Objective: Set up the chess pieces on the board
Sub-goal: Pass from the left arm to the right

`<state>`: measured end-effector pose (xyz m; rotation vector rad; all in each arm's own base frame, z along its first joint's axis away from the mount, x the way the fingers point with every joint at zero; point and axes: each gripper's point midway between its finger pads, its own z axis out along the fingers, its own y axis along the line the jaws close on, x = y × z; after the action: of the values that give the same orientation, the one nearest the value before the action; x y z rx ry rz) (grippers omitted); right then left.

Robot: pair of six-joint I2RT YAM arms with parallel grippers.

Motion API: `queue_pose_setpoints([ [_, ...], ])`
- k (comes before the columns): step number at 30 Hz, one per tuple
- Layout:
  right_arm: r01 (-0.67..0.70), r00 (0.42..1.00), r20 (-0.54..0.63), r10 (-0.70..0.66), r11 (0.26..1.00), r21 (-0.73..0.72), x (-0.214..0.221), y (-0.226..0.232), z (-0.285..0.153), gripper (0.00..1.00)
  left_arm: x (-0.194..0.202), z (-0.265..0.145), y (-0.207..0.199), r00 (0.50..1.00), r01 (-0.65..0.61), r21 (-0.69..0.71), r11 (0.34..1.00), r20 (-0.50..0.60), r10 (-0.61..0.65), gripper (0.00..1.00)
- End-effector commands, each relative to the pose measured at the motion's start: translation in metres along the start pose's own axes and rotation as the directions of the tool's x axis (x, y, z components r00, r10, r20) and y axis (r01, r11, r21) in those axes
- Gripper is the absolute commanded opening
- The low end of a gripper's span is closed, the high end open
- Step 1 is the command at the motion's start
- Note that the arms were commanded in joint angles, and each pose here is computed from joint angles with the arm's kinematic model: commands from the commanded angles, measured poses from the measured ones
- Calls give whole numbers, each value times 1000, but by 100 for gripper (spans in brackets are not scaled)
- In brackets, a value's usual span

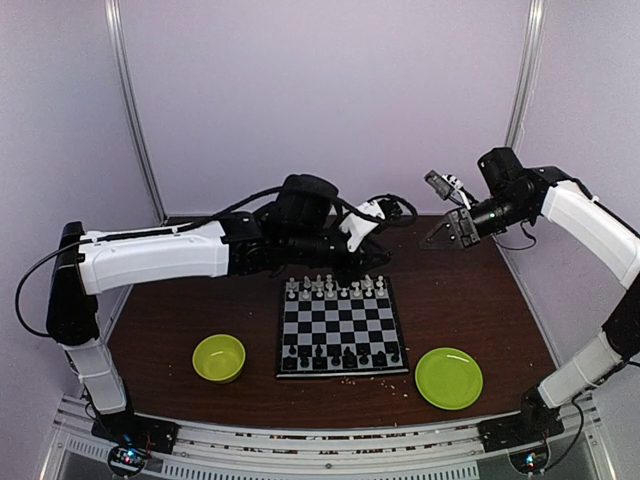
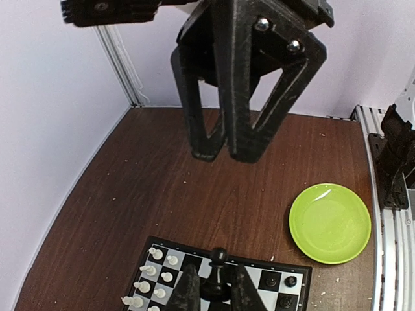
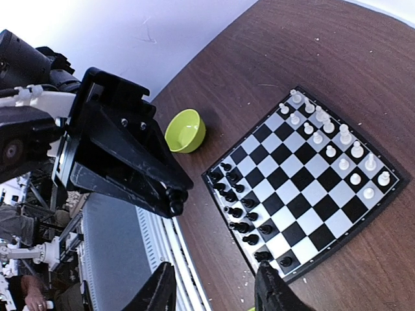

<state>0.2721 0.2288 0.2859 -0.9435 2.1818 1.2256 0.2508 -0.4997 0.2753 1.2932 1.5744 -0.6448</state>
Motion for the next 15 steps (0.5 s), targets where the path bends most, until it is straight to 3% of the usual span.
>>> queue_pose_setpoints([
  [1,-64,998,-6,64,990,-124,-8,23,5,40,-32,0,8,996,-14,-37,999,91,17,12],
  [15,-84,996,-13,83,974,-209,-15,37,22,38,-40,7,-2,995,-31,-7,999,93,32,13],
])
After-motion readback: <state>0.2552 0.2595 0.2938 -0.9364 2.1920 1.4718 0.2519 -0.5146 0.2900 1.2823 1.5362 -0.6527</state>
